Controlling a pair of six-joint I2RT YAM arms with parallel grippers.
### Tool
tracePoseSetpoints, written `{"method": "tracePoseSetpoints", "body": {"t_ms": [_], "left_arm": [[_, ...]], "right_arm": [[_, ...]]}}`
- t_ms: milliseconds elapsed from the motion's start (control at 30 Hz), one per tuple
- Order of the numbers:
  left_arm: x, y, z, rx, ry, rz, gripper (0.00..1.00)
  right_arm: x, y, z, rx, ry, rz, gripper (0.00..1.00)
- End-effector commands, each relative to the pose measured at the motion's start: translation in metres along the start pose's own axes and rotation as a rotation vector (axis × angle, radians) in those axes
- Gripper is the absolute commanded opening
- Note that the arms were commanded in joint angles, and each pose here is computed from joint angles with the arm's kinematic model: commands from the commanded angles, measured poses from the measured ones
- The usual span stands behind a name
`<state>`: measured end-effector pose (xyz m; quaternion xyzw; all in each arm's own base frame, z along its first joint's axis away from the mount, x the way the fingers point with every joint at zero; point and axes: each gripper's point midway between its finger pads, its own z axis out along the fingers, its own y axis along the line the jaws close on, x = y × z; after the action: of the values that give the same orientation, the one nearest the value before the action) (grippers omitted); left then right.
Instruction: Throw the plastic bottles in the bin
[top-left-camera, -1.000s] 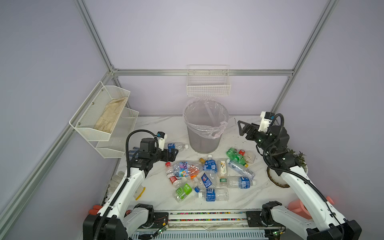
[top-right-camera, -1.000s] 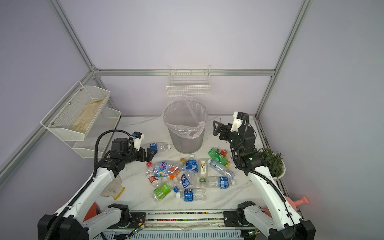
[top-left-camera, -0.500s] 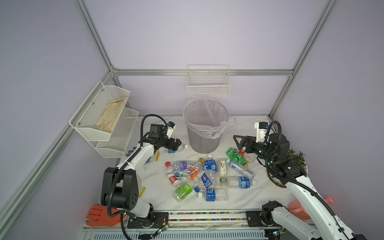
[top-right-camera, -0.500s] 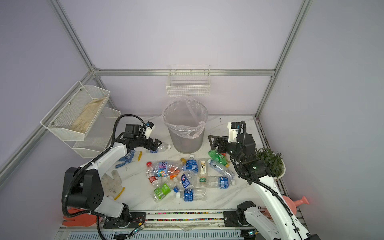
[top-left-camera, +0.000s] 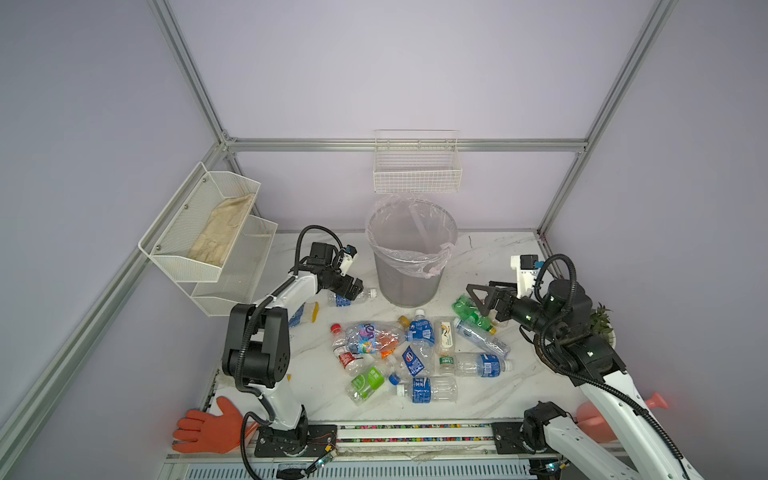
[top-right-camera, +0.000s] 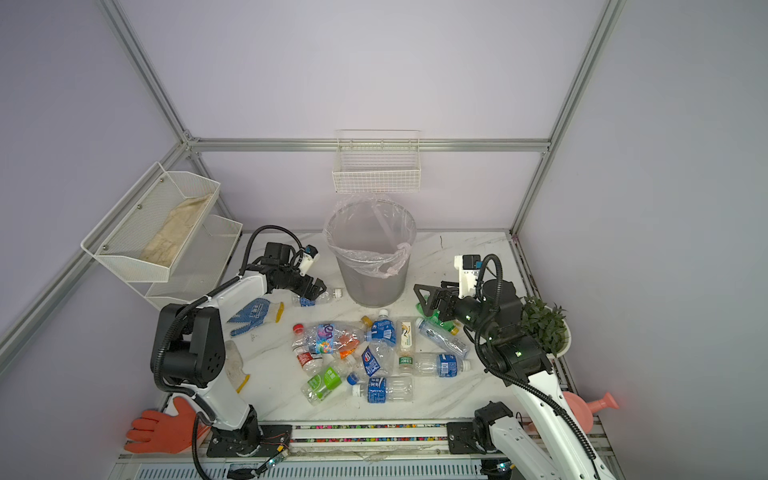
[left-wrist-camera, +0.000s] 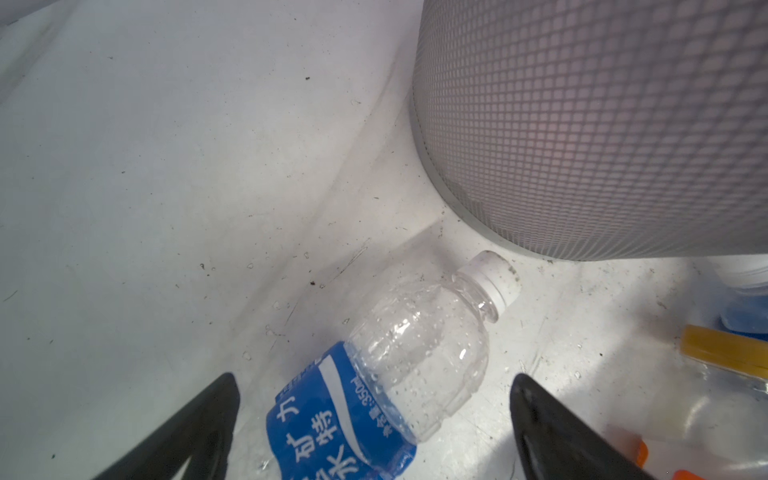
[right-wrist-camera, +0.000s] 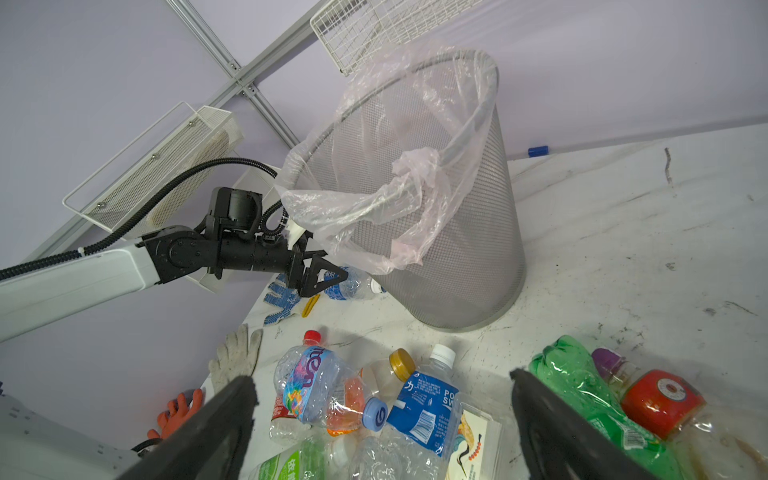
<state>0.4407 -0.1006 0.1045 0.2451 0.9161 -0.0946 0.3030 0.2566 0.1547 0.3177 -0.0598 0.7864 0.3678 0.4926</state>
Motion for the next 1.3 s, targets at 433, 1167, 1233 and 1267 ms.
{"method": "tracePoseSetpoints", "body": {"t_ms": [433, 1167, 1233, 1267], "left_arm": [[-0.008, 0.0, 0.01, -0.034, 0.057, 0.014, 1.0], [0.027, 0.014, 0.034, -0.098, 0.202, -0.048, 0.71], [0.024, 0.017, 0.032, -0.116, 0.199, -0.051, 0.61], [0.024, 0.019, 0.031, -0.126, 0.198, -0.055, 0.56]], "right_arm": [[0.009, 0.012, -0.001, -0.098, -0.009, 0.023, 0.97], [0.004, 0.006, -0.012, -0.034, -0.042, 0.024, 0.97], [0.004, 0.005, -0.012, -0.029, -0.042, 0.025, 0.97], [0.004, 0.005, -0.013, -0.027, -0.041, 0.026, 0.97]]}}
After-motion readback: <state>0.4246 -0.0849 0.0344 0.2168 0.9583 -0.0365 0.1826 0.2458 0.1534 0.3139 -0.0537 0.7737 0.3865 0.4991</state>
